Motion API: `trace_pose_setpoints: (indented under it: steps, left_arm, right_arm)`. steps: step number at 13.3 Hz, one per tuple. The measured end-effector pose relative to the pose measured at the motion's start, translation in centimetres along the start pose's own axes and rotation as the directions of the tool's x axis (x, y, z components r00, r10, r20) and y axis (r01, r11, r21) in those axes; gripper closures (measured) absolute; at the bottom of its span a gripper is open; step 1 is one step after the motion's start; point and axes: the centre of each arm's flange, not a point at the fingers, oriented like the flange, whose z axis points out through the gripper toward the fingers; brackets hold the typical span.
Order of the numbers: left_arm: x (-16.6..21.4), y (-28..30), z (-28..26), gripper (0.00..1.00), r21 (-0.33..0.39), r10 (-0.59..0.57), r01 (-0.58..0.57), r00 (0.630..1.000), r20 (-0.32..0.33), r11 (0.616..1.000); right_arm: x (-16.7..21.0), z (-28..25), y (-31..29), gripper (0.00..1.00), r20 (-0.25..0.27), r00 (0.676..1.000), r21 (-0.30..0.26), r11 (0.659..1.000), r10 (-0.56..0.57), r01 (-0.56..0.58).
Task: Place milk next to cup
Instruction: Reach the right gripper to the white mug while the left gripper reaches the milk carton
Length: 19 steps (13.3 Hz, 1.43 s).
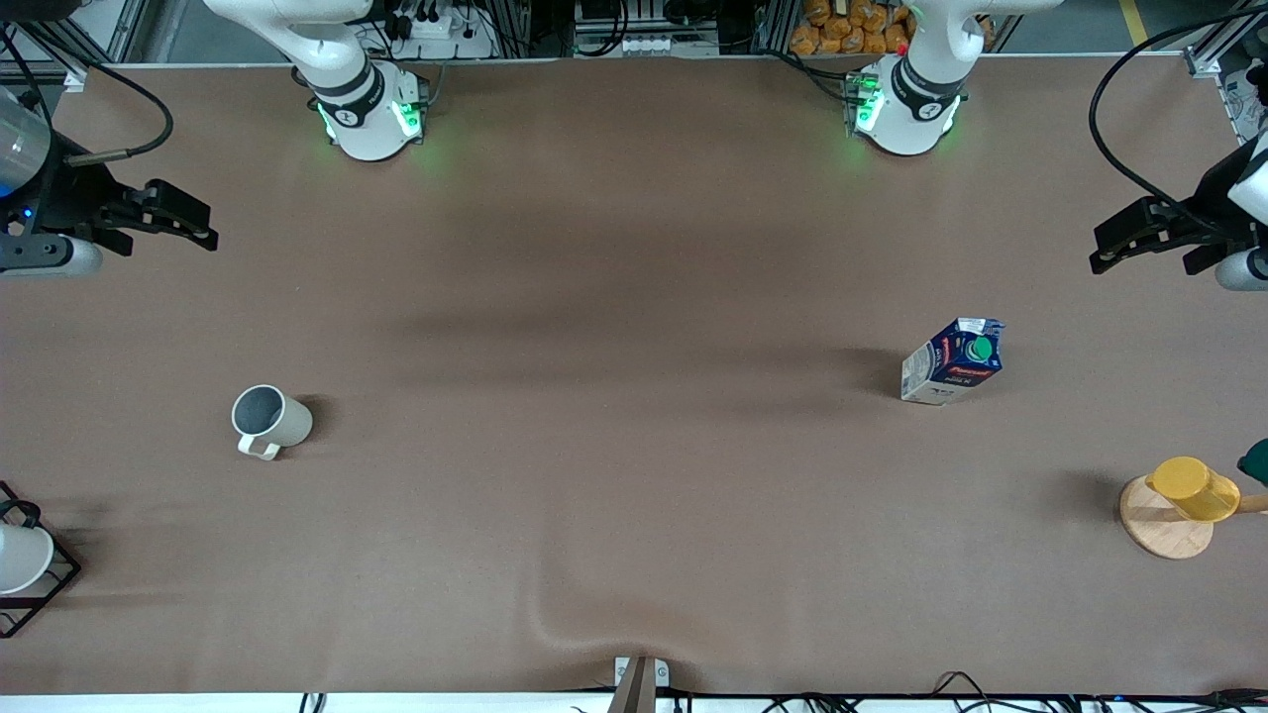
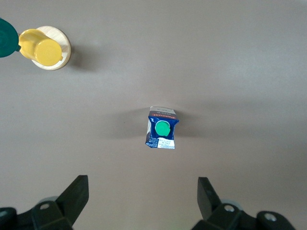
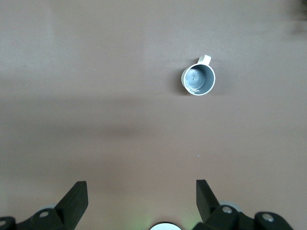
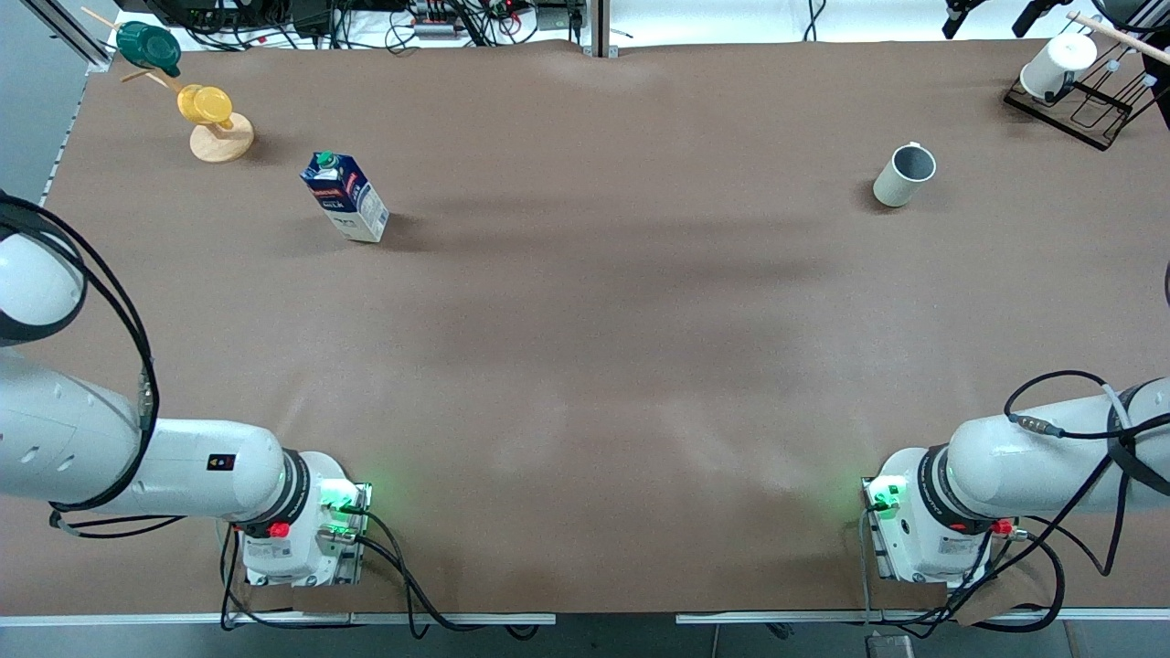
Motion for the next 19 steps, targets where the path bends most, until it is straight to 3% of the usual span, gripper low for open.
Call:
trace_pose_setpoints:
  steps: [8,11,14,19]
  left_arm:
    - [0.4,-0.5,1.0,0.00,0.001,-0.020,0.020,1.000,0.019,1.000]
    - [1.1,-0.7,3.3,0.00,0.003,-0.029,0.029,0.997,0.064,1.000]
    - [2.2,-0.6,6.5,0.00,0.008,-0.046,0.045,0.992,0.119,0.999]
    - [4.3,-1.3,12.8,0.00,0.004,-0.059,0.058,0.995,0.084,0.998]
  right_arm:
    - [0.5,1.0,5.3,0.00,0.015,0.995,0.006,0.995,0.095,-0.095]
    - [1.8,2.3,7.0,0.00,0.005,0.993,0.011,0.992,0.122,-0.122]
    - [6.4,7.5,7.8,0.00,-0.009,0.992,0.020,0.992,0.127,-0.127]
    - [13.6,20.5,10.5,0.00,0.011,0.988,0.036,0.987,0.154,-0.154]
